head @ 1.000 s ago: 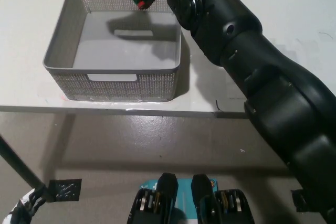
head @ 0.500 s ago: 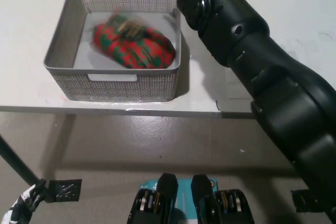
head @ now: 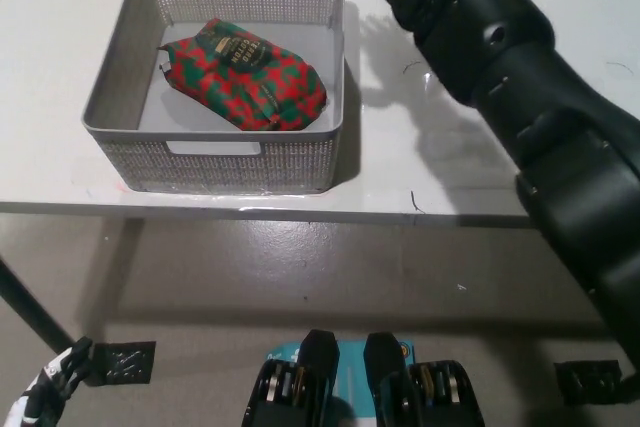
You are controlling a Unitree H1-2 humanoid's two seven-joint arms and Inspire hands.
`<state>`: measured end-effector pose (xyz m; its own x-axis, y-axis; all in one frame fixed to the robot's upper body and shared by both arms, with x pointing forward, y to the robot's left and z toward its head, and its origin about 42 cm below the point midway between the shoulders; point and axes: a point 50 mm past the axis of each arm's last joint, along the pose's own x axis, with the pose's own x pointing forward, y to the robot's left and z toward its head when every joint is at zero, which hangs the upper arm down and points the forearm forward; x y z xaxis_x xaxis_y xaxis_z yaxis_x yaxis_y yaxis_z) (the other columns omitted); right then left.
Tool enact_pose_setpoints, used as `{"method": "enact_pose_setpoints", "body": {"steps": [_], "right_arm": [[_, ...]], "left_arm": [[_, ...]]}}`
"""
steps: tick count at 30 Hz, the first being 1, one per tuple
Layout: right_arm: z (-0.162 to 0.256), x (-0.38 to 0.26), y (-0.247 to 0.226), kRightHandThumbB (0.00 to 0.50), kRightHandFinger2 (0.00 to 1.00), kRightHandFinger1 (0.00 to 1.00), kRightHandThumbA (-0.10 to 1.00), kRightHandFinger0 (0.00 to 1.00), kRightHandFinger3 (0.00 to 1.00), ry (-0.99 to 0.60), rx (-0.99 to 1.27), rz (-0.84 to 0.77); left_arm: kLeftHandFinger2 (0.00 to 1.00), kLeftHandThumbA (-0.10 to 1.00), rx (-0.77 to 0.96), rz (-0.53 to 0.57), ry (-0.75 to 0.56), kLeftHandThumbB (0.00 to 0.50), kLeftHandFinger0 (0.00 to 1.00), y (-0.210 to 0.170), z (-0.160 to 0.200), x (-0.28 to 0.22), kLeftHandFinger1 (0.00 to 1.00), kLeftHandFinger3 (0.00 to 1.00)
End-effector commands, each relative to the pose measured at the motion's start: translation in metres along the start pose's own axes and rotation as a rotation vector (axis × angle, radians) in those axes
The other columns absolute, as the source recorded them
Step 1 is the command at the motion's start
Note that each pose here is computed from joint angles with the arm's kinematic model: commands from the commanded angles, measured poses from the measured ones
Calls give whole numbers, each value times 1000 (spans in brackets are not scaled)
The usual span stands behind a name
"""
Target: Use the right hand to pick up a bag of coffee beans on the right hand side and place it into a container on the left hand side
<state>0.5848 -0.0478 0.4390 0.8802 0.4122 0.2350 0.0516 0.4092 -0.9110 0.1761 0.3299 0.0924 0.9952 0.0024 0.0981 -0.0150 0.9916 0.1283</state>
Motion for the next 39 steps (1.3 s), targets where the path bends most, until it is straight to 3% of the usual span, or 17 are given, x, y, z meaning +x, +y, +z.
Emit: {"method": "enact_pose_setpoints", "body": {"steps": [1,4,8,11,12,14,19,24,26,28,30,32,33,35,38,39], "right_arm": [[11,2,-93,435,1000,1000,1000,1000,1000,-121,144,-174],[6,-16,-137,395,1000,1000,1000,1000,1000,-196,337,-284],[-2,-73,-190,432,1000,1000,1000,1000,1000,-279,430,-436],[-11,-108,-197,418,1000,1000,1000,1000,1000,-350,446,-512],[-14,-119,-193,439,1000,1000,1000,1000,1000,-359,459,-526],[-26,-146,-177,453,1000,1000,1000,1000,1000,-379,519,-540],[-55,-227,-138,399,1000,1000,1000,1000,1000,-414,573,-578],[-64,-283,-91,404,1000,1000,1000,1000,1000,-386,577,-610],[-66,-310,-65,378,1000,1000,1000,1000,1000,-362,650,-572],[-63,-332,-31,415,1000,1000,1000,1000,1000,-321,729,-545],[-67,-346,-2,351,1000,1000,1000,1000,1000,-286,757,-517],[-72,-363,32,331,1000,1000,1000,1000,1000,-217,803,-480],[-76,-373,55,291,1000,1000,1000,1000,1000,-174,833,-445],[-82,-384,81,309,1000,1000,1000,1000,1000,-90,853,-425],[-90,-401,109,227,1000,1000,1000,1000,1000,-32,871,-419],[-93,-408,117,238,1000,1000,1000,1000,1000,-11,883,-417]], "left_arm": [[1000,1000,31,-27,-19,222,1000,5,9,2,1000,1000],[1000,1000,23,-27,-15,217,1000,5,9,1,1000,1000],[1000,1000,26,-15,-2,214,1000,7,8,-4,1000,1000],[1000,1000,15,-4,7,223,1000,9,6,-8,1000,1000],[1000,1000,17,-1,11,226,1000,9,5,-9,1000,1000],[1000,1000,13,-1,22,226,1000,9,4,-13,1000,1000],[1000,1000,4,-14,12,232,1000,5,0,-3,1000,1000],[1000,1000,1,-22,8,223,1000,-10,-5,2,1000,1000],[1000,1000,-12,-41,1,227,1000,-18,-5,6,1000,1000],[1000,1000,-6,-58,-22,226,1000,-21,-4,14,1000,1000],[1000,1000,-9,-72,-27,240,1000,-26,-3,20,1000,1000],[1000,1000,-10,-86,-33,236,1000,-30,0,25,1000,1000],[1000,1000,-14,-94,-48,244,1000,-32,2,32,1000,1000],[1000,1000,-12,-111,-63,261,1000,-34,7,43,1000,1000],[1000,1000,-2,-141,-90,261,1000,-38,13,61,1000,1000],[1000,1000,6,-147,-101,256,1000,-41,16,66,1000,1000]]}}
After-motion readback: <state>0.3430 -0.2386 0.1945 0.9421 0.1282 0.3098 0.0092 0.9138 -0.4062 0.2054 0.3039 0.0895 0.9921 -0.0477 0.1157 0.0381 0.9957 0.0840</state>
